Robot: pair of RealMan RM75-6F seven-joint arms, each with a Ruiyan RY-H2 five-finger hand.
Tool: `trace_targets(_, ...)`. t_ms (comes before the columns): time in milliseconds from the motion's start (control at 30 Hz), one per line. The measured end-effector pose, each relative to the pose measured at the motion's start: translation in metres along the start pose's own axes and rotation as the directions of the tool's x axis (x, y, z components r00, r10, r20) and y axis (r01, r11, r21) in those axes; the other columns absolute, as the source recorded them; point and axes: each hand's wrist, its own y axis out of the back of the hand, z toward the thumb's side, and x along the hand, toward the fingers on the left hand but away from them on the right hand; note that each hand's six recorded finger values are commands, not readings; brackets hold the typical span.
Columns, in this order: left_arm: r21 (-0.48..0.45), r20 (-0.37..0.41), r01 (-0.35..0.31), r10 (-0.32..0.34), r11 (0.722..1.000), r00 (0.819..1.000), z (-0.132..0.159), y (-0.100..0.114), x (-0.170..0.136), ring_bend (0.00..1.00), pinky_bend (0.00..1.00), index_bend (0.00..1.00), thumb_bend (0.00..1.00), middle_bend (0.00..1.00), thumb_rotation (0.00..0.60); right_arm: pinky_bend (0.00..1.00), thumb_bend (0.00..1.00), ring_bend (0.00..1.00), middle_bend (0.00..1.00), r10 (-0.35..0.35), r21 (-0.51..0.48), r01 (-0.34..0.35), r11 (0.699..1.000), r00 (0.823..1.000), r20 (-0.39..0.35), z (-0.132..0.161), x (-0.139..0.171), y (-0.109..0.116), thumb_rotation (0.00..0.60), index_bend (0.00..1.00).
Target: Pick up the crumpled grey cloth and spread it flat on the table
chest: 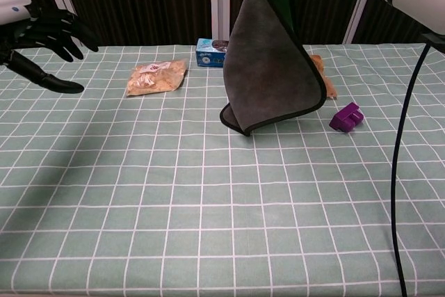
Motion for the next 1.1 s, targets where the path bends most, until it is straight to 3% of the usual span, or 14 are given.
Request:
trace_targets(200, -0.099, -0.052, 0.095, -0.1, 0.991, 0.994, -0.005, -0.015, 0.011, 0.35, 0.31, 0.38, 0.05, 0.4, 0.6, 0.06, 0.43, 0.18, 0.29, 0.023, 0.066, -0.019, 0.998, 0.998, -0.061, 0.039, -0.019, -0.004, 0.6, 0.72)
trace_targets(367, -0.127, -0.102, 0.152, -0.166, 0.98, 0.981, -0.015, -0.024, 0.021, 0.35, 0.31, 0.38, 0.03, 0.37, 0.6, 0.05, 0.44, 0.18, 0.29, 0.042, 0.101, -0.036, 0.994, 0.997, -0.058, 0.065, -0.04, -0.013, 0.6, 0.72)
trace_targets(500, -0.11, -0.131, 0.153, -0.167, 0.982, 0.977, -0.021, -0.024, 0.027, 0.35, 0.31, 0.37, 0.01, 0.34, 0.585, 0.05, 0.43, 0.18, 0.28, 0.05, 0.122, -0.044, 0.991, 0.998, -0.044, 0.088, -0.051, -0.019, 0.6, 0.72)
trace_targets(633, -0.113, -0.151, 0.152, -0.168, 0.982, 0.974, -0.022, -0.028, 0.033, 0.32, 0.31, 0.34, 0.0, 0.31, 0.445, 0.05, 0.43, 0.18, 0.28, 0.061, 0.143, -0.057, 0.988, 0.998, -0.022, 0.105, -0.056, -0.025, 0.6, 0.71)
trace_targets(733, -0.103, -0.154, 0.164, -0.179, 0.981, 0.972, -0.017, -0.033, 0.04, 0.29, 0.31, 0.33, 0.0, 0.28, 0.385, 0.05, 0.43, 0.18, 0.28, 0.067, 0.147, -0.067, 0.987, 0.998, 0.01, 0.115, -0.061, -0.029, 0.6, 0.71)
trace_targets(1100, 0.05, -0.15, 0.193, -0.183, 0.98, 0.972, 0.002, -0.057, 0.062, 0.29, 0.31, 0.33, 0.0, 0.28, 0.373, 0.05, 0.46, 0.19, 0.29, 0.041, 0.164, -0.066, 0.984, 0.988, 0.151, 0.109, -0.087, -0.032, 0.6, 0.73)
